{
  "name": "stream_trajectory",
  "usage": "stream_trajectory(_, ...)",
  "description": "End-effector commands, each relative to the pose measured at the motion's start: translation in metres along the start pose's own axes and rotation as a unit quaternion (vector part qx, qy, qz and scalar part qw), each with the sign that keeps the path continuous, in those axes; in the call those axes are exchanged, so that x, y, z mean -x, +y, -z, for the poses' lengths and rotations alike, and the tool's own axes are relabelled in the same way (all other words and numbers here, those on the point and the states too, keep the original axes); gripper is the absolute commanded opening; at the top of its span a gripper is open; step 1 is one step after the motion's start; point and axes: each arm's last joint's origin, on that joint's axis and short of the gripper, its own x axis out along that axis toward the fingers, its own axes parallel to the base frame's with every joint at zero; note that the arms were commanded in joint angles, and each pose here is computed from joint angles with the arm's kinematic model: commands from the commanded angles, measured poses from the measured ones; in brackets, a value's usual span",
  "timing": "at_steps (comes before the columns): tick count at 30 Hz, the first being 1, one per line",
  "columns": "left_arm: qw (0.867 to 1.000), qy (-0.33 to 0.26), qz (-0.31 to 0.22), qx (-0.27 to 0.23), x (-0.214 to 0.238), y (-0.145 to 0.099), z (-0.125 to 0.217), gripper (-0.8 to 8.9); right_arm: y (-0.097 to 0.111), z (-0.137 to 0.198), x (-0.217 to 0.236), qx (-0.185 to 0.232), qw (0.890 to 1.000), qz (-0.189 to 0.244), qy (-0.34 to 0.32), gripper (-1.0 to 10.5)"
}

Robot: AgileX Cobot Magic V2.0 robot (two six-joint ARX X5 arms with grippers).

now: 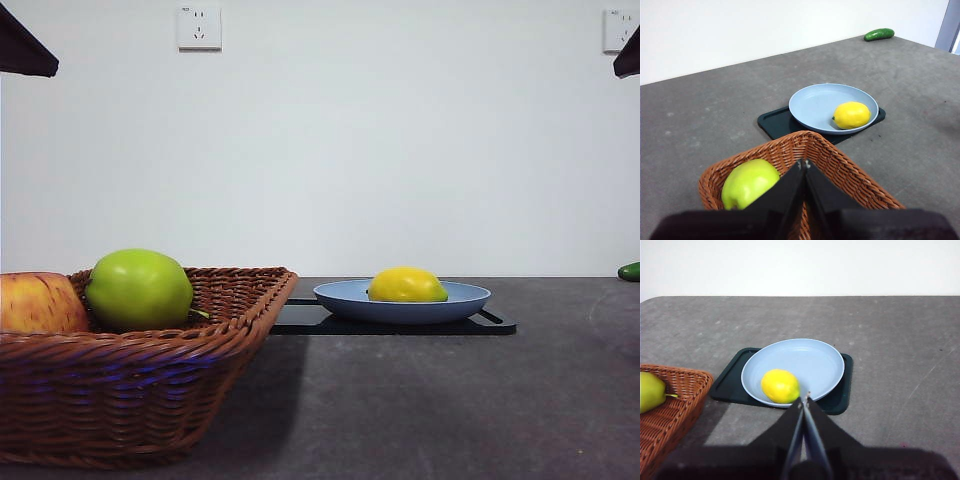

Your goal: Take the lemon from the basket,put the lemon in the plate,hand out the plate

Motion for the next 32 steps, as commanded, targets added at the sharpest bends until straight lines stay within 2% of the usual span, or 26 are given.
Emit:
stream_trajectory(1,1.0,0.004,0.001,0.005,0.001,-0.001,-0.001,0.08,0.001,-0.004,0.001,-0.005,1.0,-0.002,-0.007,0.0)
stream_trajectory(3,1.0,0.002,-0.003,0.0,0.011,-0.001,0.0,0.08,0.001,-0.004,0.001,-0.005,1.0,-0.002,-0.007,0.0)
stream_trajectory(4,1.0,0.0,-0.018,-0.019,0.018,-0.001,0.001,0.08,0.001,-0.004,0.001,-0.004,1.0,-0.002,-0.006,0.0)
stream_trajectory(7,0.996,-0.016,-0.09,-0.022,0.039,0.004,0.008,0.08,0.001,-0.003,0.001,-0.004,1.0,-0.003,-0.006,0.0)
stream_trajectory(10,0.984,-0.059,-0.17,0.003,0.048,0.012,0.019,0.08,0.001,-0.003,0.001,-0.004,1.0,-0.002,-0.006,0.0)
stream_trajectory(13,0.972,-0.087,-0.218,0.008,0.047,0.02,0.035,0.08,0.001,-0.003,0.001,-0.004,1.0,-0.002,-0.006,0.0)
stream_trajectory(16,0.963,-0.091,-0.254,0.015,0.042,0.028,0.054,0.08,0.001,-0.003,0.001,-0.004,1.0,-0.002,-0.006,0.0)
stream_trajectory(24,0.953,-0.044,-0.298,0.043,0.027,0.041,0.099,0.08,0.001,-0.003,0.001,-0.004,1.0,-0.002,-0.006,0.0)
stream_trajectory(32,0.948,-0.016,-0.314,0.053,0.026,0.045,0.11,0.08,0.001,-0.003,0.001,-0.004,1.0,-0.002,-0.006,0.0)
